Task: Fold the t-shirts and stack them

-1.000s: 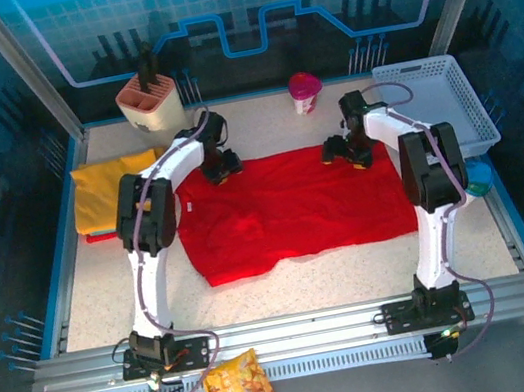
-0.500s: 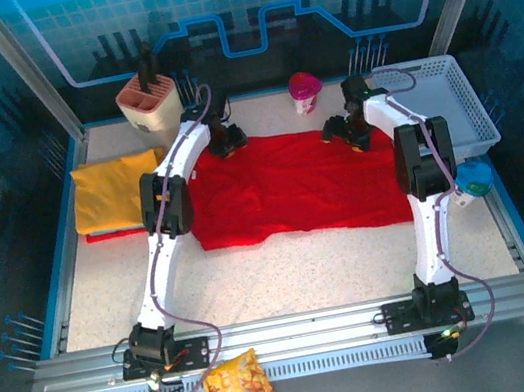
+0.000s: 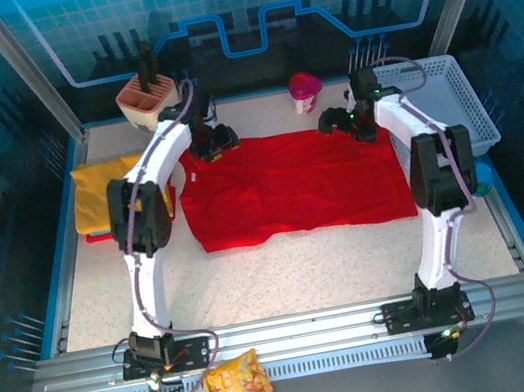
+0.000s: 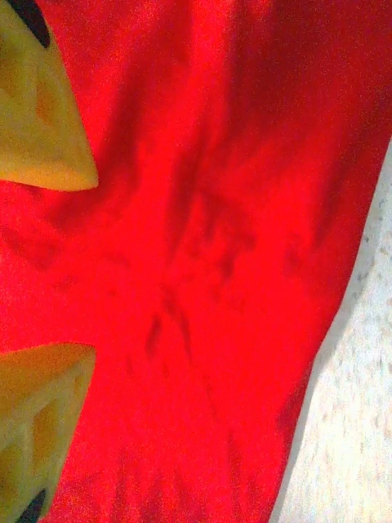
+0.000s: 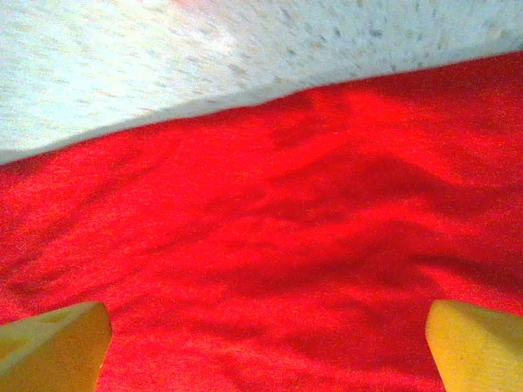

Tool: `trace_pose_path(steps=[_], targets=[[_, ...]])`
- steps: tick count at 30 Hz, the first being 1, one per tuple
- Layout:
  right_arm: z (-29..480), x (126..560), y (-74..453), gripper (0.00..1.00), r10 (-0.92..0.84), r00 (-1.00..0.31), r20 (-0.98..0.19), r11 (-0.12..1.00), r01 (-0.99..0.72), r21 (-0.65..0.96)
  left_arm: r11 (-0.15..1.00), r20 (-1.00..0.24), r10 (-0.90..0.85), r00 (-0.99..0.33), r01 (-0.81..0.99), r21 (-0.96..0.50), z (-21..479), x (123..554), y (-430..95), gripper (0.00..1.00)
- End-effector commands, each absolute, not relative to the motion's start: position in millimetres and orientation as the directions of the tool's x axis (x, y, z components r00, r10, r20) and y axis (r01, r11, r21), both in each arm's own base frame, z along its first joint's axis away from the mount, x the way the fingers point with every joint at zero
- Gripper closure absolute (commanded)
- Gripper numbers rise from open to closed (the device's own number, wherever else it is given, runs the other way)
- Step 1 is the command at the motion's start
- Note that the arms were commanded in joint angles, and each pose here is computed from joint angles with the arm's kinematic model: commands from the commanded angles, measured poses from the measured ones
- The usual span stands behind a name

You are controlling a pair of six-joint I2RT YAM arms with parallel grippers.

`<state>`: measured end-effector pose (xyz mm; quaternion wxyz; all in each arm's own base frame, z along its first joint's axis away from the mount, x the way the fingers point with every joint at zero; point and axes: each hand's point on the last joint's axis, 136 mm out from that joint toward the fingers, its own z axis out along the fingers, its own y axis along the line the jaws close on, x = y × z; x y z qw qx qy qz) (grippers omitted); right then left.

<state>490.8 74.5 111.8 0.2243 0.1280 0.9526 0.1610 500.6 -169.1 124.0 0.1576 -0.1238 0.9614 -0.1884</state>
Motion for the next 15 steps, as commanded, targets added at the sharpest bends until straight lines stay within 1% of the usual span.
trace_pose_path(steps=[1,4,6,10,13,15], targets=[[149,466,81,0.00,0.300,-0.853,-0.426,0.914,0.130,0.385,0.895,-0.298,-0.276,-0.914,-0.132,-0.426,167,467,-161,0.45],[144,429,71,0.00,0.343,-0.860,-0.377,0.910,0.205,0.360,0.874,-0.278,-0.297,-0.913,-0.144,-0.463,167,428,-157,0.44],[139,408,70,0.00,0.354,-0.863,-0.360,0.905,0.219,0.364,0.857,-0.271,-0.324,-0.907,-0.160,-0.490,161,401,-153,0.45],[128,362,67,0.00,0.342,-0.881,-0.327,0.915,0.231,0.332,0.853,-0.232,-0.368,-0.901,-0.227,-0.471,143,344,-135,0.46],[116,324,58,0.00,0.334,-0.884,-0.326,0.928,0.248,0.278,0.839,-0.215,-0.406,-0.888,-0.270,-0.472,127,304,-122,0.45],[110,305,52,0.00,0.351,-0.873,-0.338,0.924,0.266,0.273,0.824,-0.197,-0.431,-0.881,-0.295,-0.484,117,282,-118,0.45]])
